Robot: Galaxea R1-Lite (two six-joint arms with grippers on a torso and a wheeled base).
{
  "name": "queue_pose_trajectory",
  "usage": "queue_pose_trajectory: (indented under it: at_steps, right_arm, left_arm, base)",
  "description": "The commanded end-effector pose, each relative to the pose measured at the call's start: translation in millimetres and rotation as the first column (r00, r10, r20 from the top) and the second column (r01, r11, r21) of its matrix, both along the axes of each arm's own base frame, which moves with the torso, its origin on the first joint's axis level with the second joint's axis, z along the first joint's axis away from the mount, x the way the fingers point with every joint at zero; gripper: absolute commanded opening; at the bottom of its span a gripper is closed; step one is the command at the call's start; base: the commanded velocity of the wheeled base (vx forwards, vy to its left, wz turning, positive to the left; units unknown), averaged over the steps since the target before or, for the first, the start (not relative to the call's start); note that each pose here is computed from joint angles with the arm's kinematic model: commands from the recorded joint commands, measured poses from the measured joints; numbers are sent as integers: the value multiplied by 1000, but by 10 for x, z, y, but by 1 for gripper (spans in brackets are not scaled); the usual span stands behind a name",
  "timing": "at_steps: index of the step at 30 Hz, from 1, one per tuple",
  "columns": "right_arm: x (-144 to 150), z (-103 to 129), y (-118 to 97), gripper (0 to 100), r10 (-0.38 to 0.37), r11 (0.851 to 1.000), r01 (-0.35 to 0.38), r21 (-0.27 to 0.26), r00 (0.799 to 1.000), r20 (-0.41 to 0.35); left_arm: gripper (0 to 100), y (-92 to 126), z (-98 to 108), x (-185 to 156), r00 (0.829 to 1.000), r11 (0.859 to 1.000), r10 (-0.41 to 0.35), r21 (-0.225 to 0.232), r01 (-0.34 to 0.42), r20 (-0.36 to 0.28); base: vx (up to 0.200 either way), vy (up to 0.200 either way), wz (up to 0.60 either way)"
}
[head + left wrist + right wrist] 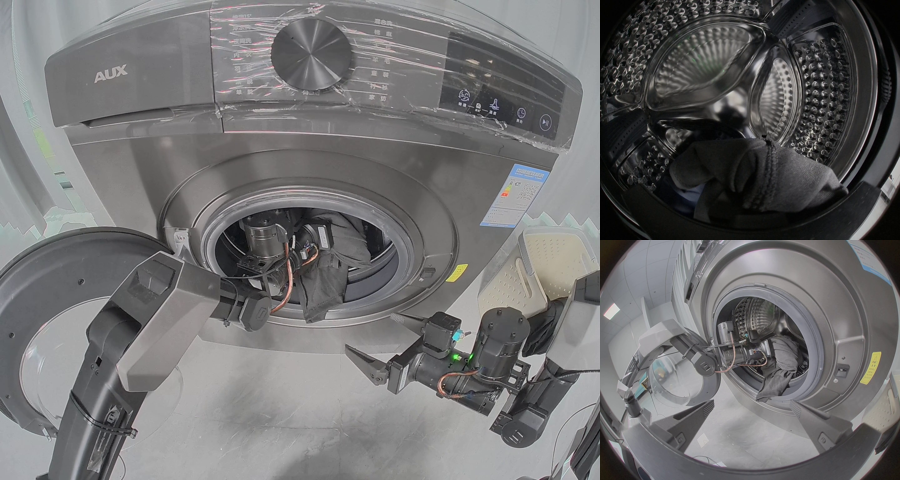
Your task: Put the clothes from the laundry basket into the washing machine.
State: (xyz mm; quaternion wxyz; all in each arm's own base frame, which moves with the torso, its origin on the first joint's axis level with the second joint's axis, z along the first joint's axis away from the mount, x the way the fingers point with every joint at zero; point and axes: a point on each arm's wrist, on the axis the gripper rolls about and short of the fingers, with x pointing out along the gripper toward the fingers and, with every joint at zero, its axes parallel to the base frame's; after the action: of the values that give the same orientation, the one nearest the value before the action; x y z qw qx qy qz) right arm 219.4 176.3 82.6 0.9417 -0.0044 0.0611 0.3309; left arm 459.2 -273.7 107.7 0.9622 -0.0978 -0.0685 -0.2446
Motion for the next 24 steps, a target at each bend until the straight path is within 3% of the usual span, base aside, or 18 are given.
queue_pose_trajectory:
  at_steps: [1, 7, 11, 16, 21, 24]
  right_arm:
    - [-1, -5, 4, 100, 2, 1000, -2, -1, 1000, -1]
    - [-1, -5, 4, 100, 2, 1000, -2, -1, 1000, -1]
    - [0, 2, 5, 100, 2, 1000, -2, 1, 1000, 1]
    - [1, 0, 11, 100, 3, 1000, -3, 1, 1000, 1]
    - [-4, 0, 17, 100, 5, 1000, -5, 1, 1000, 1]
    - [-4, 0, 17, 100, 5, 1000, -5, 1, 1000, 1]
  left_arm:
    - [100, -2, -67, 35, 1000, 1000, 4, 0, -4, -3]
    - [100, 27, -105, 10, 999, 1000, 20, -14, -20, -46]
    - [100, 104, -92, -119, 993, 999, 21, 27, -18, -118]
    - [100, 186, -85, -354, 973, 994, 11, 105, 14, -232]
    - [100, 207, -270, -505, 940, 982, -18, 170, 81, -341]
    - [100, 196, -353, -503, 934, 980, -17, 179, 86, -357]
  base:
    - [0, 0, 0]
    - [0, 0, 0]
    - [0, 0, 0]
    - [0, 0, 0]
    - [0, 0, 0]
    - [0, 0, 0]
